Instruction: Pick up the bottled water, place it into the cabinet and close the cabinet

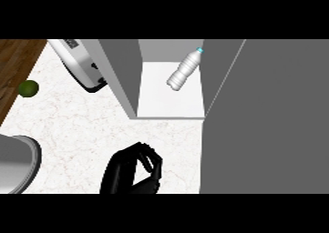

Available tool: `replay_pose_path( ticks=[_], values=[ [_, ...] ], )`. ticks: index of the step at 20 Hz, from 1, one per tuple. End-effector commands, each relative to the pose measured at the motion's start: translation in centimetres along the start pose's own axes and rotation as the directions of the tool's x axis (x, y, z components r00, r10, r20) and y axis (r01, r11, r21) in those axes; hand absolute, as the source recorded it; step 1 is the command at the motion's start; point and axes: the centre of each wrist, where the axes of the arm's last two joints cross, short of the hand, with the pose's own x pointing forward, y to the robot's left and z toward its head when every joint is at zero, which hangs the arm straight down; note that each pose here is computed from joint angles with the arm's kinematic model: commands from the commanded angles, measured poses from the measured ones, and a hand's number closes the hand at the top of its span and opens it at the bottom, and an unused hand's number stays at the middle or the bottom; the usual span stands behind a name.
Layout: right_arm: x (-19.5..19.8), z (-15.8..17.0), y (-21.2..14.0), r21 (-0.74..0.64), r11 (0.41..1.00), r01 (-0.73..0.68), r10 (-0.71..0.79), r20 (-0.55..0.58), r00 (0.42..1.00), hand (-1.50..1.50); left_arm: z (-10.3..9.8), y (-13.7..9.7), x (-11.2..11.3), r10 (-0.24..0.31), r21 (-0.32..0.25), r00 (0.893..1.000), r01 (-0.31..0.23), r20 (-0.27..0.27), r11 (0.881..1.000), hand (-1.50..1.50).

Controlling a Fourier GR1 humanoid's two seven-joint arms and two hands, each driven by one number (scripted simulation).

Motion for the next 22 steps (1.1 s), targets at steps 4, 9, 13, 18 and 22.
replay_pose_path(
  ticks=[4,9,13,18,22],
  values=[
    [3.0,-1.5,2.7,0.209,0.970,-0.124,0.140,-0.060,0.988,1.50,3.2,5.3,3.2,-0.054,-0.013,0.998,0.054,-0.015,0.998,1.50],
    [3.5,-2.0,5.0,0.347,0.933,-0.093,0.111,-0.031,0.993,1.50,3.3,9.0,5.8,-0.094,0.026,0.995,0.094,0.015,0.995,1.50],
    [3.5,-2.0,5.6,0.368,0.925,-0.096,0.097,0.016,0.995,1.50,3.7,10.8,8.0,-0.066,0.020,0.997,0.065,0.037,0.998,-1.50],
    [3.5,-2.7,6.0,0.436,0.894,-0.108,0.108,0.024,0.994,1.50,4.2,12.8,10.5,-0.068,0.048,0.996,0.066,0.050,0.997,-1.50],
    [3.4,-3.3,6.6,0.486,0.869,-0.090,0.104,-0.002,0.995,1.50,4.5,14.4,11.8,-0.094,0.073,0.993,0.089,0.069,0.993,-1.50]
  ],
)
